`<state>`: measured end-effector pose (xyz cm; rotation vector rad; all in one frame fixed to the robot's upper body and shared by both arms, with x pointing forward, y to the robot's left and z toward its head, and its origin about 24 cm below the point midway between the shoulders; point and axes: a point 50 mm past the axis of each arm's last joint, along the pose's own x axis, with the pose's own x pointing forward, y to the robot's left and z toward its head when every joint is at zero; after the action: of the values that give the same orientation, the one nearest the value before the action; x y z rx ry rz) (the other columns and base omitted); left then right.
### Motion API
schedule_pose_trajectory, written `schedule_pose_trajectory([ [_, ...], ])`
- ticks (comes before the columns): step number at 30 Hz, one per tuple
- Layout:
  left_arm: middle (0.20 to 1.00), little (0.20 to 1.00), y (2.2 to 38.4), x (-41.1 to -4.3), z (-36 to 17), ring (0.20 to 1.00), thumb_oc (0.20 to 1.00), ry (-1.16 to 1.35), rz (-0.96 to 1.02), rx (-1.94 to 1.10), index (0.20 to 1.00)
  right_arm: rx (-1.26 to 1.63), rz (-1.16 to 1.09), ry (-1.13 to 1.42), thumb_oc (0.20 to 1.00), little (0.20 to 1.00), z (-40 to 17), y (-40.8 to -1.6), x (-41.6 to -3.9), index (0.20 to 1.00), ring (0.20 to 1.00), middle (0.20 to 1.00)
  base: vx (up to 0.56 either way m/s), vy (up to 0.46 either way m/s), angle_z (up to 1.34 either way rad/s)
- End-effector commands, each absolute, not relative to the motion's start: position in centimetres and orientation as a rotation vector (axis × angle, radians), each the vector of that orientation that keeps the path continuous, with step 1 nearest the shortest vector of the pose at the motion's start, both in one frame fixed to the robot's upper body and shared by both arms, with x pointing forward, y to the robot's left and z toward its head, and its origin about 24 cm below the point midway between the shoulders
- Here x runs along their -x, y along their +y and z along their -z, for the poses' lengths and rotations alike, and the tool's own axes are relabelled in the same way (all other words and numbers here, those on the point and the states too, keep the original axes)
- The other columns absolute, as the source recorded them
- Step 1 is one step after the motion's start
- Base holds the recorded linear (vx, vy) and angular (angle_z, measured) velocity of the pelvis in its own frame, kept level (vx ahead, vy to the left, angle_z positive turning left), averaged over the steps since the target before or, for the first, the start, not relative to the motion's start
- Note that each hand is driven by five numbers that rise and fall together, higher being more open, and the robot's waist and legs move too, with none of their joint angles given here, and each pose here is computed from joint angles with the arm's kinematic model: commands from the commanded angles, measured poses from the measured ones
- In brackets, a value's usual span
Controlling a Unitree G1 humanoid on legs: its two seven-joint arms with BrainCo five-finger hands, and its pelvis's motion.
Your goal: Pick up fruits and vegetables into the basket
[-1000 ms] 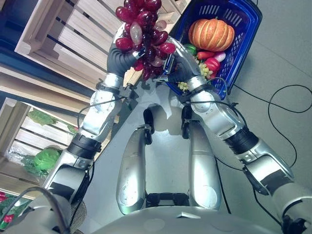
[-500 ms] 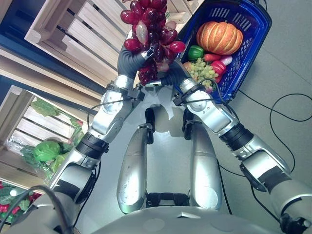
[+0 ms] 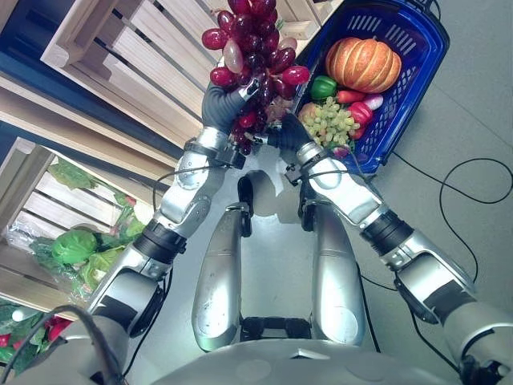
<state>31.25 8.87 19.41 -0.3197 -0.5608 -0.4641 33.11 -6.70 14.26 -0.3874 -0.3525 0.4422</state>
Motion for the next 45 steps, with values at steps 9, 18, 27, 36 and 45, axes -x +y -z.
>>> schedule_pose_trajectory([
  [9,0.2,0.2,5.8,-28.2,-21.1,0.2,0.2,-0.682,0.677,0.381,0.2,0.002,-0.528,-0.621,0.2,0.2,-19.7,-4.5,-31.0,0.2,0.2,0.2,0.0,-0.023,0.0],
  [18,1.0,1.0,4.0,-27.6,-19.5,1.0,1.0,-0.603,0.899,0.071,1.0,-0.022,-0.469,-0.695,0.2,0.2,-21.1,-6.7,-31.0,0.2,0.2,0.2,0.0,0.001,0.0],
  [27,1.0,1.0,5.0,-27.1,-23.5,1.0,1.0,-0.9,0.779,-0.483,1.0,0.059,-0.4,-0.755,0.2,0.2,-22.9,-9.5,-31.3,0.2,0.2,0.2,0.01,0.006,-0.05],
  [36,1.0,1.0,8.3,-27.1,-26.3,1.0,1.0,-0.942,0.767,-0.43,1.0,0.089,-0.255,-0.809,0.2,0.2,-25.9,-15.1,-32.0,0.2,0.2,0.2,0.02,-0.054,-0.04],
  [45,1.0,1.0,10.4,-28.5,-24.5,1.0,1.0,-0.83,0.668,-0.318,1.0,-0.037,-0.175,-0.695,0.2,0.2,-27.1,-20.3,-34.0,0.2,0.2,0.2,0.03,-0.063,-0.02],
])
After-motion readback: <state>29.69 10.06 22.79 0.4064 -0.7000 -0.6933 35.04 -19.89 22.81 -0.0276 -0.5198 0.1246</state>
